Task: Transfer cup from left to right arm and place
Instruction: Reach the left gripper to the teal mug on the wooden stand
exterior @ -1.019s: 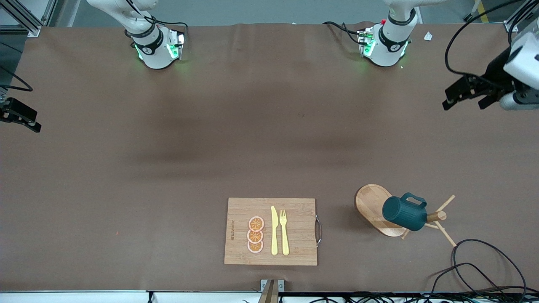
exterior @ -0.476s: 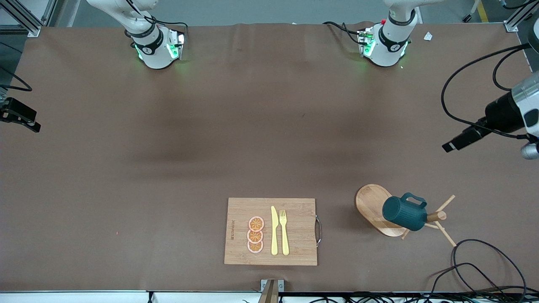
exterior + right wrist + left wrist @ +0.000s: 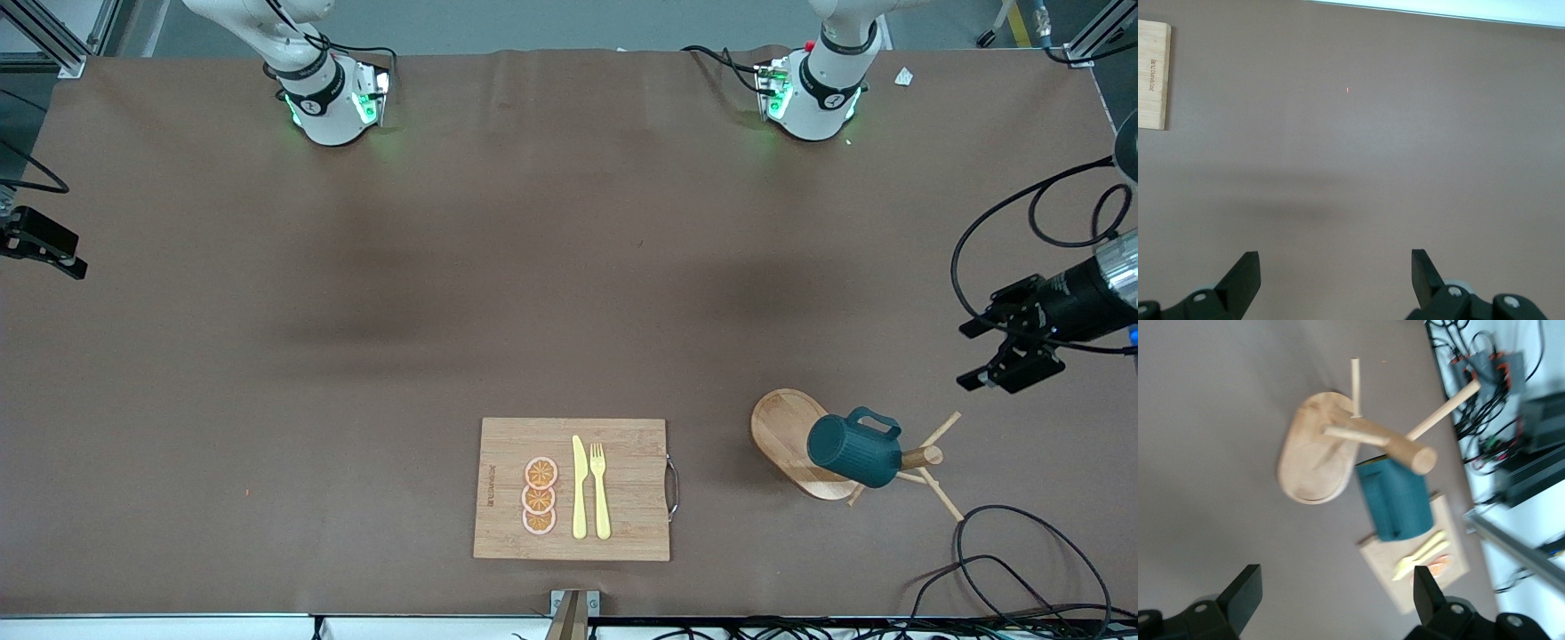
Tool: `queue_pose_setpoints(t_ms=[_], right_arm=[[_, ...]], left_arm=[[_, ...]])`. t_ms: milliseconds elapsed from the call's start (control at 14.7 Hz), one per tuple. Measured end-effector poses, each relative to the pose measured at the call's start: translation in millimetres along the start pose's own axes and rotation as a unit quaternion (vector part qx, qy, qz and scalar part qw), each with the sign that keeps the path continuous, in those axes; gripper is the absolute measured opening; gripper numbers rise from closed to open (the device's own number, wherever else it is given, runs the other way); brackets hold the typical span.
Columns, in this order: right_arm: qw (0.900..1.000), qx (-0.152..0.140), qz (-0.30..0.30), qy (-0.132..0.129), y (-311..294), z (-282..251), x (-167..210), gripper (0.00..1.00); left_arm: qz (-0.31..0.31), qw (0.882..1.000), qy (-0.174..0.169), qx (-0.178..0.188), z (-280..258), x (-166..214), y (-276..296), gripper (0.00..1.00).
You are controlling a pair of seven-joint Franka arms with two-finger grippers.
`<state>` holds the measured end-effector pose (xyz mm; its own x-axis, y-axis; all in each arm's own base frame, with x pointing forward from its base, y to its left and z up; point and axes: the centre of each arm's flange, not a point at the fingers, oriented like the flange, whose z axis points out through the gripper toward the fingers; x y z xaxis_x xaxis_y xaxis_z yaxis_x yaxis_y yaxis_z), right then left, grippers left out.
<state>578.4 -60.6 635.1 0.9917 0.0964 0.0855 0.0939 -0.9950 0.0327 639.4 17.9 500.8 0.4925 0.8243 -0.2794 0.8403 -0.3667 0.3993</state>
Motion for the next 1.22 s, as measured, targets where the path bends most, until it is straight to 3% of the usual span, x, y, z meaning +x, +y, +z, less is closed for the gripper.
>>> queue_pose_setpoints(t_ms=[204,476,1223], right_arm=[[1.000,0.000,0.000,-0.001,0.0,0.7,-0.1,1.00],[1.000,0.000,0.000,-0.002,-0.1,1.3,-0.3,1.00],[1.000,0.001,0.000,-0.003,-0.1,2.1,-0.4,1.00]], left_arm=[[-0.056,0.998,0.014,-0.040,23.9,10.6,-9.9,1.00],[-0.097,0.993,0.019,-0.058,50.2,-2.1,-5.3,1.00],[-0.113,0.991,0.023,-0.065,102.8,-8.7,-0.6,1.00]])
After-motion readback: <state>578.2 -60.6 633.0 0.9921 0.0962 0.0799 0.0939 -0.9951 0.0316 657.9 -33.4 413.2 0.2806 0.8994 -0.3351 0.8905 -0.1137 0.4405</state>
